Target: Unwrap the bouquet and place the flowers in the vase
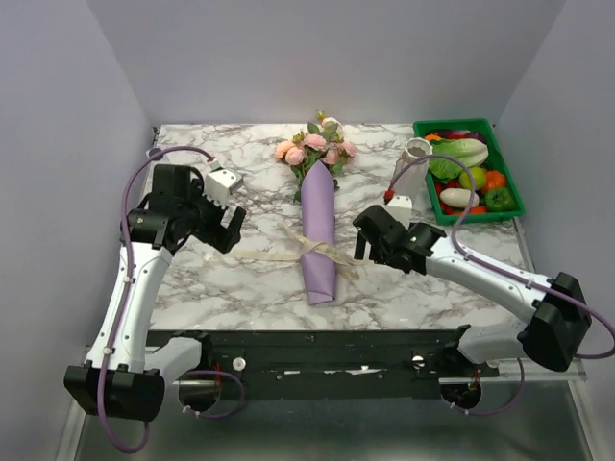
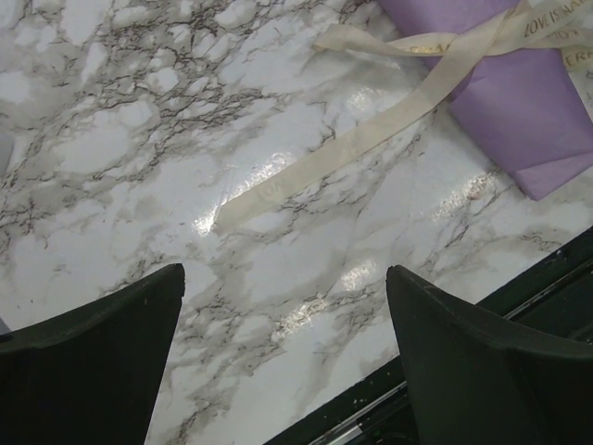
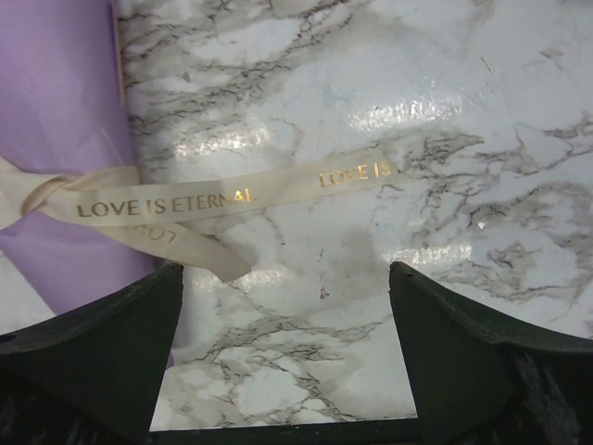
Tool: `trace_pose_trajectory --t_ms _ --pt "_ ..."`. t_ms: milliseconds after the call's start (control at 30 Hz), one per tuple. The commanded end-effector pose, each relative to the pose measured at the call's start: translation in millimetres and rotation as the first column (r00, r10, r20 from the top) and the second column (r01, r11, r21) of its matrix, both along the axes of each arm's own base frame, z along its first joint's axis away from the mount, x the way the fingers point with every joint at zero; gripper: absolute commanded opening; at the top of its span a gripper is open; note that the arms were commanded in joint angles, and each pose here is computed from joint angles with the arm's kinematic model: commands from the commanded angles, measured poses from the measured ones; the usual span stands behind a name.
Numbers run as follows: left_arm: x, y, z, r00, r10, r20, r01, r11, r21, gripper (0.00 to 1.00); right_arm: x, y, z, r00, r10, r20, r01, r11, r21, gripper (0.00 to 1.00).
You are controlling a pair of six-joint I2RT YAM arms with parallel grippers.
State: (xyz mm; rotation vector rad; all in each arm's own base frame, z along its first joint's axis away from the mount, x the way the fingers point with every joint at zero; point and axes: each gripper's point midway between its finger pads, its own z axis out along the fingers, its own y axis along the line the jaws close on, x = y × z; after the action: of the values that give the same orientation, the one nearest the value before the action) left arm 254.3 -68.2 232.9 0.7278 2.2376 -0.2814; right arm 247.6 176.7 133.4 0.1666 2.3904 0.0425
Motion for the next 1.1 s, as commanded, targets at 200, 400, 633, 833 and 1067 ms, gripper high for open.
trace_pose_trajectory --t_ms 200,400,633,833,1067 --pt "-11 -51 -58 0.971 -0.224 -0.082 0.229 0.971 0.065 0.99 -17 -11 -45 0.977 -0.165 -0.134 0.16 0.986 -0.046 0.95" --pt "-9 -67 -108 0.936 -0.3 -0.183 0.327 0.935 0.137 0.99 -15 -9 -60 0.97 -0.201 -0.139 0.197 0.98 -0.041 0.94" --pt "9 -87 -137 0.909 -0.382 -0.166 0.411 0.889 0.203 0.99 -11 -11 -74 0.953 -0.27 -0.135 0.264 0.963 -0.057 0.94" --pt "26 -97 -152 0.894 -0.421 -0.149 0.446 0.86 0.246 0.99 2 -15 -73 0.943 -0.319 -0.095 0.318 0.948 -0.019 0.91" --pt "20 -110 -174 0.859 -0.476 -0.189 0.51 0.829 0.23 0.99 16 -25 -78 0.921 -0.37 -0.12 0.375 0.927 0.024 0.88"
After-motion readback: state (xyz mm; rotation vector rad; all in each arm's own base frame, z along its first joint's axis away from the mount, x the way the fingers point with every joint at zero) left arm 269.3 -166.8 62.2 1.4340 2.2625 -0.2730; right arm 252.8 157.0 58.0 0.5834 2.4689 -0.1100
